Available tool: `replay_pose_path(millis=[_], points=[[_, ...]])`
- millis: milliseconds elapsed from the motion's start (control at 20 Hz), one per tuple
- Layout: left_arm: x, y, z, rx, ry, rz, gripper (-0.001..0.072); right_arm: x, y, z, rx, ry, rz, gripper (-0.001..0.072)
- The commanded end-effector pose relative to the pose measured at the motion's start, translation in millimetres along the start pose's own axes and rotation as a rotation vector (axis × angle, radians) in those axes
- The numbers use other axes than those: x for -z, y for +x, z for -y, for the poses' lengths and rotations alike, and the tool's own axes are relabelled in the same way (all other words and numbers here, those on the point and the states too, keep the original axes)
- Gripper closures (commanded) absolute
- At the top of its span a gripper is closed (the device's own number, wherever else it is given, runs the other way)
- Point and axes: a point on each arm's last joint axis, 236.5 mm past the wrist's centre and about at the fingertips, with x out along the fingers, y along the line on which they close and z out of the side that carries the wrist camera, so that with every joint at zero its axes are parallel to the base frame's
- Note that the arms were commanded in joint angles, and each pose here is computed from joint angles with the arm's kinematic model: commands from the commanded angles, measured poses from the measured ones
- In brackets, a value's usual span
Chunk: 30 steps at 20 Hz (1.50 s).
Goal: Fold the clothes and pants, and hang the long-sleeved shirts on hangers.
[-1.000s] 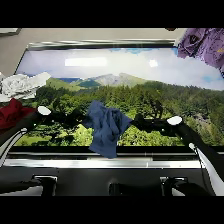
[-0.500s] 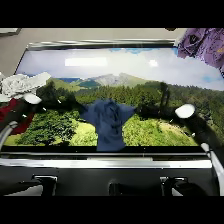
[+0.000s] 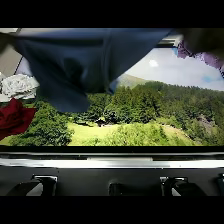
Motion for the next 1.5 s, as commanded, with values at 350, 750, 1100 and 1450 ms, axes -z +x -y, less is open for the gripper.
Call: replay_pose_path(millis=[350,750,1100,1450], points=[[-19,-119,50,0.009,0.104,0.148,0.0689,-50,-92,-3,0.091,0.0,0.173,0.0674],[131,103,-92,-0.15,-0.133,-0.367,0.0688,132,161,82,0.159,0.125,-0.452,0.0674],[305,260,-128,-0.144,-0.325,-0.607,0.0688,322,267,104,0.113,0.291,-0.845,0.0674],[333,277,-102,-0.087,-0.395,-0.669,0.0492,336,266,107,0.109,0.258,-0.886,0.0674]])
